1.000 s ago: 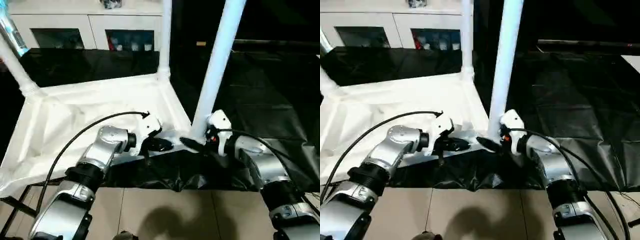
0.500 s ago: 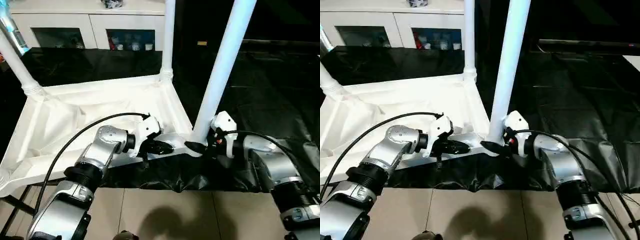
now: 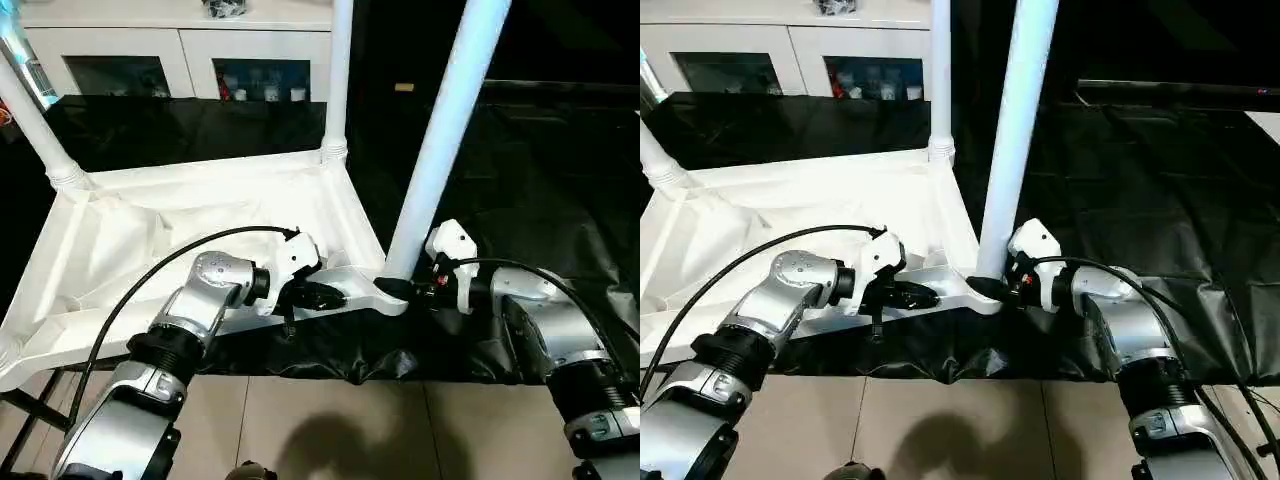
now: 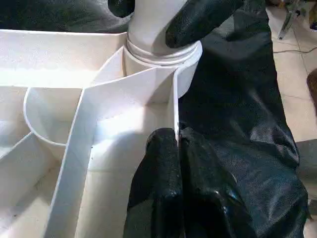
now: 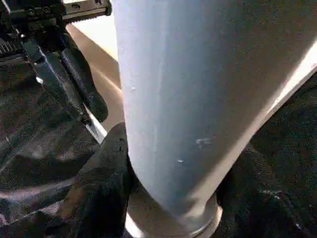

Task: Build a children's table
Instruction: Rotate leg to tighten

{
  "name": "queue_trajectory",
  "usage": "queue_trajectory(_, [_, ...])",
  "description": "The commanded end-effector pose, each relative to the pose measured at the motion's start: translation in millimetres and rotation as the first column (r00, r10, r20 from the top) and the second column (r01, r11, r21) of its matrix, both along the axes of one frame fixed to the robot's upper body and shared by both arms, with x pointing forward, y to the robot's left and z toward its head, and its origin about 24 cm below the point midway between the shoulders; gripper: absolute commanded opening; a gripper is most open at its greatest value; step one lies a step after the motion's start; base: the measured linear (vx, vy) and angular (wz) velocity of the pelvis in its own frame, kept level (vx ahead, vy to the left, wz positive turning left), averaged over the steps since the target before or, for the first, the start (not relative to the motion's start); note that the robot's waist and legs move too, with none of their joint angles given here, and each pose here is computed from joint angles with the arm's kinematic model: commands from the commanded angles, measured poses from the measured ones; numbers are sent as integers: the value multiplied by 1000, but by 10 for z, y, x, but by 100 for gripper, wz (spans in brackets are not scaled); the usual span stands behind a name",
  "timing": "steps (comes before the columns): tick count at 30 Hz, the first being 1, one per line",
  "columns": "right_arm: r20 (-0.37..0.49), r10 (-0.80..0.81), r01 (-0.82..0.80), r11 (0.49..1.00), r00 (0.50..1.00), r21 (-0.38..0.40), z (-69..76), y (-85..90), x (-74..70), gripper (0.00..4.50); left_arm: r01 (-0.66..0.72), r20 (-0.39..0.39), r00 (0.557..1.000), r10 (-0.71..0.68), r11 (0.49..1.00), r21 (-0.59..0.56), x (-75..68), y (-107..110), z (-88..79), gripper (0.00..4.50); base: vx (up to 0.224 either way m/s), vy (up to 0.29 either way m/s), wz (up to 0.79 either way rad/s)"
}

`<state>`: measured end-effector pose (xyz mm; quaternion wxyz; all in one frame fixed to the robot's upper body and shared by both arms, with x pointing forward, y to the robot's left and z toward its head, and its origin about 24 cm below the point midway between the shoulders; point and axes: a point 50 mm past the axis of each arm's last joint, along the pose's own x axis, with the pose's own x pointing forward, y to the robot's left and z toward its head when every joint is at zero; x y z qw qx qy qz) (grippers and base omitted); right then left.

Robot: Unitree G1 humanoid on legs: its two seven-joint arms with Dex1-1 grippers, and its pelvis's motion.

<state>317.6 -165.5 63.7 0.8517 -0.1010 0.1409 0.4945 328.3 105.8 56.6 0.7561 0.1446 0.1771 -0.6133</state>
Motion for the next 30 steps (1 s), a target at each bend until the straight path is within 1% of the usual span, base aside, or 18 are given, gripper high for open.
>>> queue_trajectory(1, [-54,15,-15,1000,998,8,-125,79,-56,200,-30,63,998,32,999,-27,71,-51,114,0,0,0,0])
queue_trajectory(2, [-54,15,-15,1000,998,8,-125,79,-56,199,-30,63,998,32,999,-27,71,-51,114,0,0,0,0])
queue_trajectory(5, [-90,-65,69,997,994,39,-279,232,-89,199,-142,81,986,146,988,-54,145,-164,115,0,0,0,0])
queue_trajectory(6, [-93,-73,77,996,993,39,-289,241,-89,198,-148,81,985,152,987,-55,148,-171,115,0,0,0,0])
queue_trajectory(7, [-109,-137,142,989,984,36,-364,297,-79,198,-186,86,978,191,981,-62,172,-239,116,0,0,0,0])
queue_trajectory(10, [-129,-235,242,969,963,41,-444,377,-49,198,-240,86,965,247,968,-75,204,-332,123,0,0,0,0])
queue_trajectory(11, [-148,-316,327,943,937,57,-480,447,-10,198,-277,86,955,284,957,-89,229,-404,141,0,0,0,0])
queue_trajectory(12, [-158,-347,360,931,924,62,-494,476,4,198,-291,85,950,299,952,-95,239,-434,149,0,0,0,0])
queue_trajectory(13, [-186,-437,455,888,880,64,-525,544,56,198,-320,82,941,330,941,-115,258,-514,177,0,0,0,0])
queue_trajectory(15, [-193,-475,494,867,858,60,-531,574,84,198,-330,79,937,341,936,-125,264,-550,190,0,0,0,0])
queue_trajectory(17, [-237,-537,568,819,809,82,-520,656,147,198,-349,77,929,362,926,-144,275,-620,217,0,0,0,0])
queue_trajectory(18, [-249,-544,580,808,802,102,-492,712,179,198,-345,83,930,359,927,-151,274,-651,228,0,0,0,0])
queue_trajectory(20, [-251,-541,581,805,803,122,-450,780,213,198,-332,89,933,349,930,-157,268,-680,235,0,0,0,0])
queue_trajectory(22, [-224,-534,569,811,815,136,-407,825,239,198,-315,102,938,331,937,-149,262,-682,231,0,0,0,0])
queue_trajectory(23, [-224,-534,569,811,815,136,-407,825,239,233,-315,102,938,331,937,-149,262,-682,231,0,0,0,0])
queue_trajectory(25, [-199,-534,564,812,822,151,-376,815,262,267,-290,118,945,306,948,-133,248,-658,214,0,0,0,0])
queue_trajectory(29, [-149,-499,518,843,854,147,-333,717,269,302,-263,125,953,278,957,-122,233,-583,194,0,0,0,0])
queue_trajectory(30, [-133,-477,493,858,869,146,-314,678,266,302,-236,127,960,251,964,-123,219,-566,194,0,0,0,0])
